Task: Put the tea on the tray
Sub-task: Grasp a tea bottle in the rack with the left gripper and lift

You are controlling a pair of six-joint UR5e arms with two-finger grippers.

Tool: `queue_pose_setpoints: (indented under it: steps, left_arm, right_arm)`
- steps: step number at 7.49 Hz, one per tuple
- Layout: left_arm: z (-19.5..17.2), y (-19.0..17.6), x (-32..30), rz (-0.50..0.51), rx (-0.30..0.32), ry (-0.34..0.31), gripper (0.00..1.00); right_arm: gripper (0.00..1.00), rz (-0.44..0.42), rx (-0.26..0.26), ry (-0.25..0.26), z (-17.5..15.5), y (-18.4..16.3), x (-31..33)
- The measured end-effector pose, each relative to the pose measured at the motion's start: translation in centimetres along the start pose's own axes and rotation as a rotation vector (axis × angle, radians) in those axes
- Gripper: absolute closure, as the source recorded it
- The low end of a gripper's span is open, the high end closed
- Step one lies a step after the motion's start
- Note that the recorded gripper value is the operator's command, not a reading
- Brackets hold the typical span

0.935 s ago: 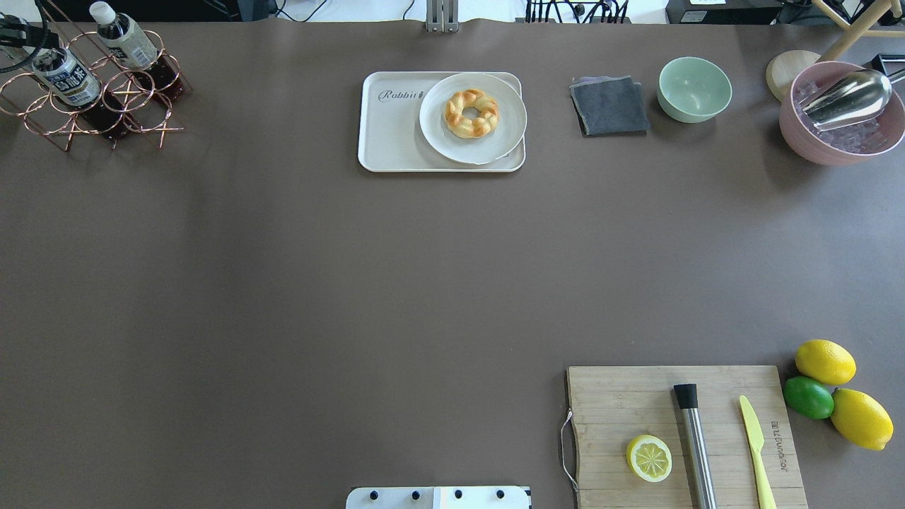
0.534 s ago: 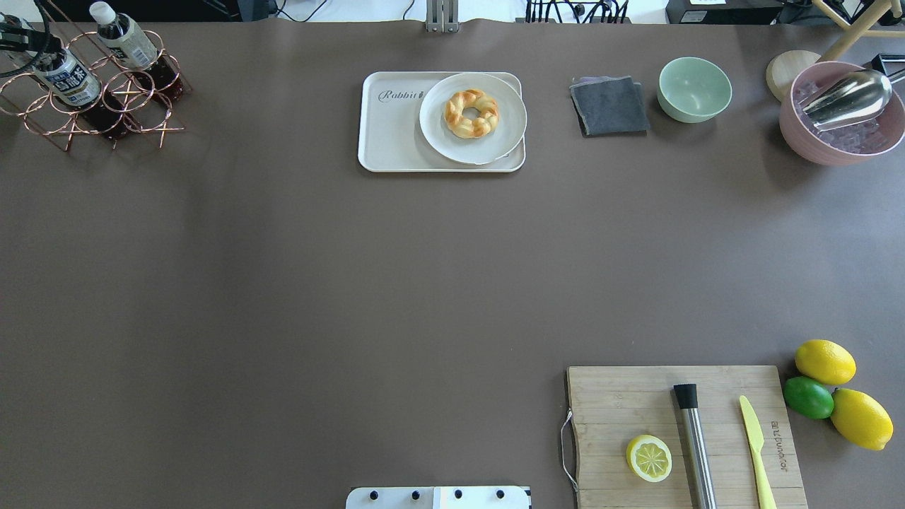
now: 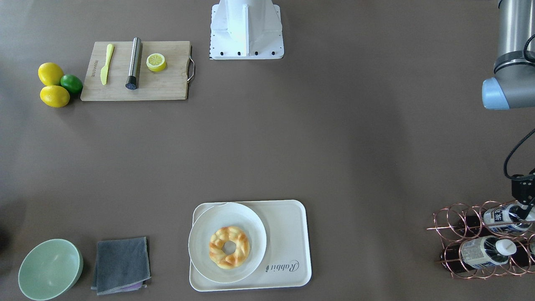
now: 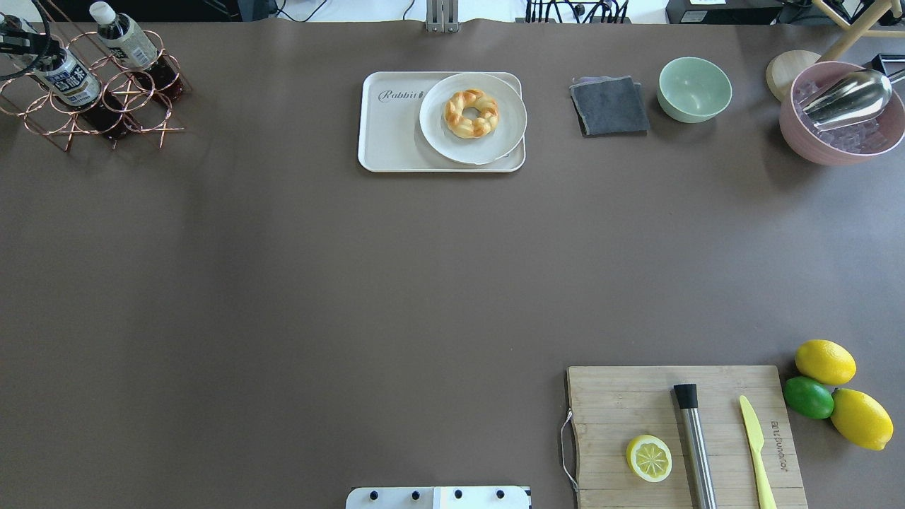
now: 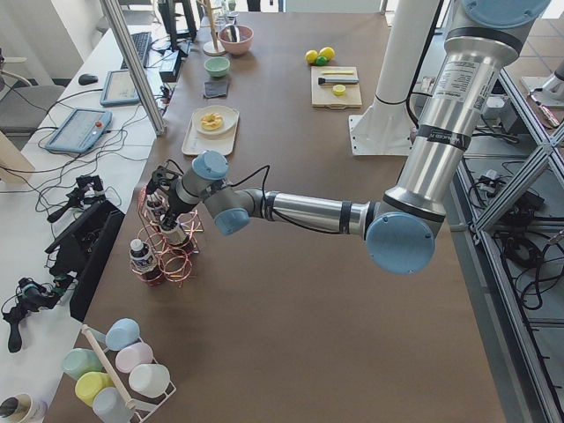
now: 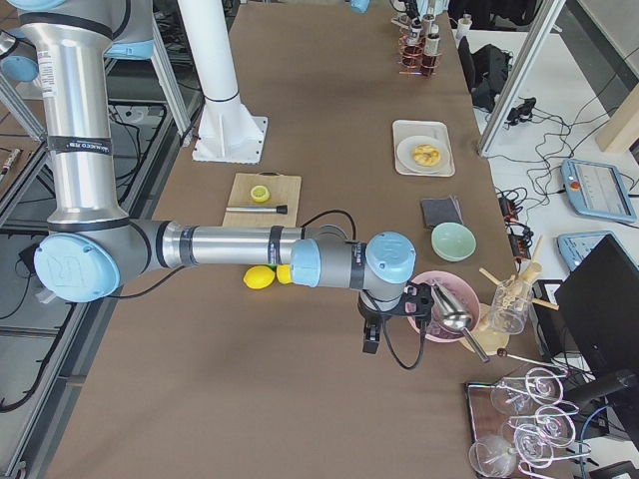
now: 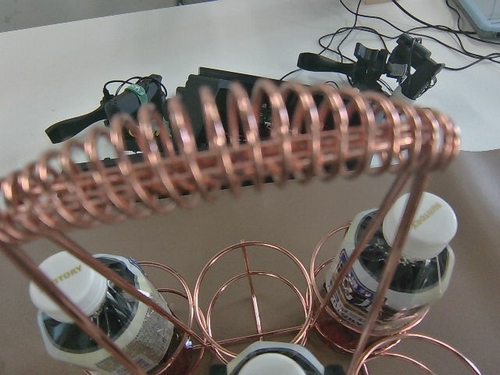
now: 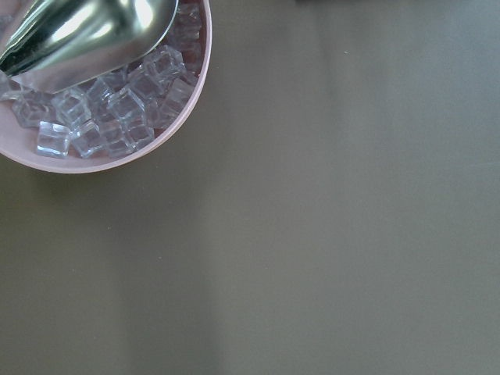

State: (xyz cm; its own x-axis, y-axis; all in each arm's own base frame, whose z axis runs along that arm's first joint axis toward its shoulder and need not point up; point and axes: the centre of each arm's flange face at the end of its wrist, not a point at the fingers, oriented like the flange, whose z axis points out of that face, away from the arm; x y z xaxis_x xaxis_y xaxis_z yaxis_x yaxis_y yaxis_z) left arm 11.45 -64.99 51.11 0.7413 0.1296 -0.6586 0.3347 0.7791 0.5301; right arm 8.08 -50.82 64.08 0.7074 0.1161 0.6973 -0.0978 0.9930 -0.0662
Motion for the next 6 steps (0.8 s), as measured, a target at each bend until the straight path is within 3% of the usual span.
queue_pose_setpoints:
  steps: [3,6]
  left_arm:
    - [-0.2,-0.3,0.3,0.000,-0.002,0.011,1.00]
    - [-2.2,-1.7,-0.7,-0.023,-0.030,0.074,1.00]
  right_arm:
    - [0.00,0.001,0.002,0.000,-0.1,0.0,0.1]
    - [0.00,0.005,0.004,-0.001,-0.2,0.1,0.3]
